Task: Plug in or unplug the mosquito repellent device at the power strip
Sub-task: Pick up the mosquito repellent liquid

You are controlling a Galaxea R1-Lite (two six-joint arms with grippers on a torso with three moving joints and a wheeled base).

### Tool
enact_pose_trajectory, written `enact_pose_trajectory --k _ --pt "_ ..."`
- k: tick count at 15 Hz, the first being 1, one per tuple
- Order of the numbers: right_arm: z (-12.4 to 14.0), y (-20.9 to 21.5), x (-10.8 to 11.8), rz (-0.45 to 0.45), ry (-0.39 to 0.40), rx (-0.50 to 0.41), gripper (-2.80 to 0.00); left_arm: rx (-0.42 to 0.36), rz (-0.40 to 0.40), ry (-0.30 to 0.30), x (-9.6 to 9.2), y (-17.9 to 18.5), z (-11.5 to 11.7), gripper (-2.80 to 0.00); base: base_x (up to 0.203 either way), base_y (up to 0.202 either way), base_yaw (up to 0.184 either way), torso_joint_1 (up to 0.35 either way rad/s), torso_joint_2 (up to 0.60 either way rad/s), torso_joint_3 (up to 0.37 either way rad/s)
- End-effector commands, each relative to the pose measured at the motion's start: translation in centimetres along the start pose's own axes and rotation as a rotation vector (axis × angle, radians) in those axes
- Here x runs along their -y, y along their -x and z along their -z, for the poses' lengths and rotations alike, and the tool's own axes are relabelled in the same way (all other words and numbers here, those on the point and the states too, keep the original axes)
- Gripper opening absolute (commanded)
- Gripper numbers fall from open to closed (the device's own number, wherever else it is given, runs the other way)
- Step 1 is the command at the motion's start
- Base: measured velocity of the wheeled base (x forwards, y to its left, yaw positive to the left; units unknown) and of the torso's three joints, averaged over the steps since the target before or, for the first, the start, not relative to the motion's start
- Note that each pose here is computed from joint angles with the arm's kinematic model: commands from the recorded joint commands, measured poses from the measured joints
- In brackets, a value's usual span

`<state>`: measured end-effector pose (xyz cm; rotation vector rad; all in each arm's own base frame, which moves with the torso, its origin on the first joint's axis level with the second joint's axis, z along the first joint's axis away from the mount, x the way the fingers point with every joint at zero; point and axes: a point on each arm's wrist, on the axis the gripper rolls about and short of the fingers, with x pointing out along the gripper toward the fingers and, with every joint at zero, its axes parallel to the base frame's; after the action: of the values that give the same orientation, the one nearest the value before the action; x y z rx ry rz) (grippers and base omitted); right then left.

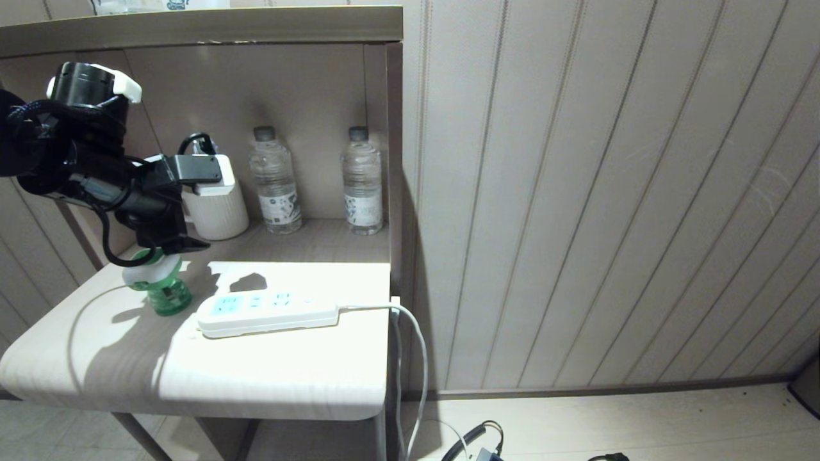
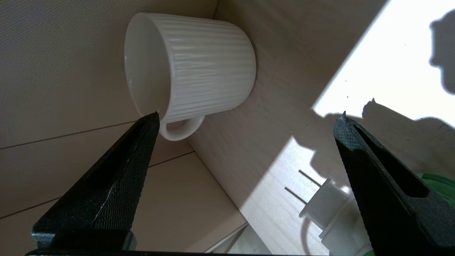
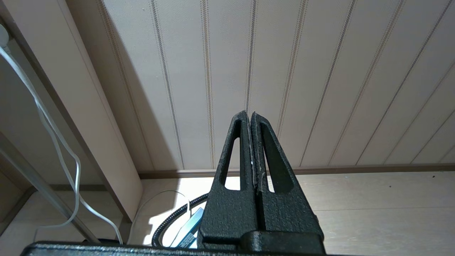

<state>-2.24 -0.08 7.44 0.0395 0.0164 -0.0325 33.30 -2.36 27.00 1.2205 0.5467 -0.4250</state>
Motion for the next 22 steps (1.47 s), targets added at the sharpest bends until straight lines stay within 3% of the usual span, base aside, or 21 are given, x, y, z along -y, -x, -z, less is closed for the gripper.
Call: enact_pose_trajectory --k 1,6,8,10,14,17,19,22 --pt "0.0 0.0 0.0 0.000 0.000 0.000 -2.80 -0.001 0.005 -0.006 0.0 -0.2 0.0 0.00 0.000 0.000 0.000 0.000 0.00 0.000" --pt "0.0 0.0 0.0 0.000 0.000 0.000 -2.80 0.027 0.001 -0.011 -0.1 0.0 -0.6 0.00 0.000 0.000 0.000 0.000 0.00 0.000" --pt "0.0 0.0 0.0 0.000 0.000 0.000 -2.80 0.041 -0.004 0.025 -0.2 0.4 -0.8 0.00 0.000 0.000 0.000 0.000 0.00 0.000" --pt "0.0 0.0 0.0 0.000 0.000 0.000 -2.80 0.107 0.010 0.090 -0.1 1.4 -1.0 0.00 0.000 0.000 0.000 0.000 0.00 0.000" --pt "0.0 0.0 0.0 0.000 0.000 0.000 -2.80 0.271 0.077 0.367 1.2 5.7 -1.2 0.00 0.000 0.000 0.000 0.000 0.00 0.000" --pt "0.0 0.0 0.0 0.000 0.000 0.000 -2.80 0.300 0.146 0.662 3.4 7.5 -0.4 0.00 0.000 0.000 0.000 0.000 0.00 0.000" --pt "0.0 0.0 0.0 0.000 0.000 0.000 -2.80 0.345 0.112 0.881 4.4 7.7 0.0 0.00 0.000 0.000 0.000 0.000 0.00 0.000" --pt "0.0 0.0 0.0 0.000 0.000 0.000 -2.80 0.385 -0.073 1.085 5.9 7.5 1.0 0.00 0.000 0.000 0.000 0.000 0.00 0.000"
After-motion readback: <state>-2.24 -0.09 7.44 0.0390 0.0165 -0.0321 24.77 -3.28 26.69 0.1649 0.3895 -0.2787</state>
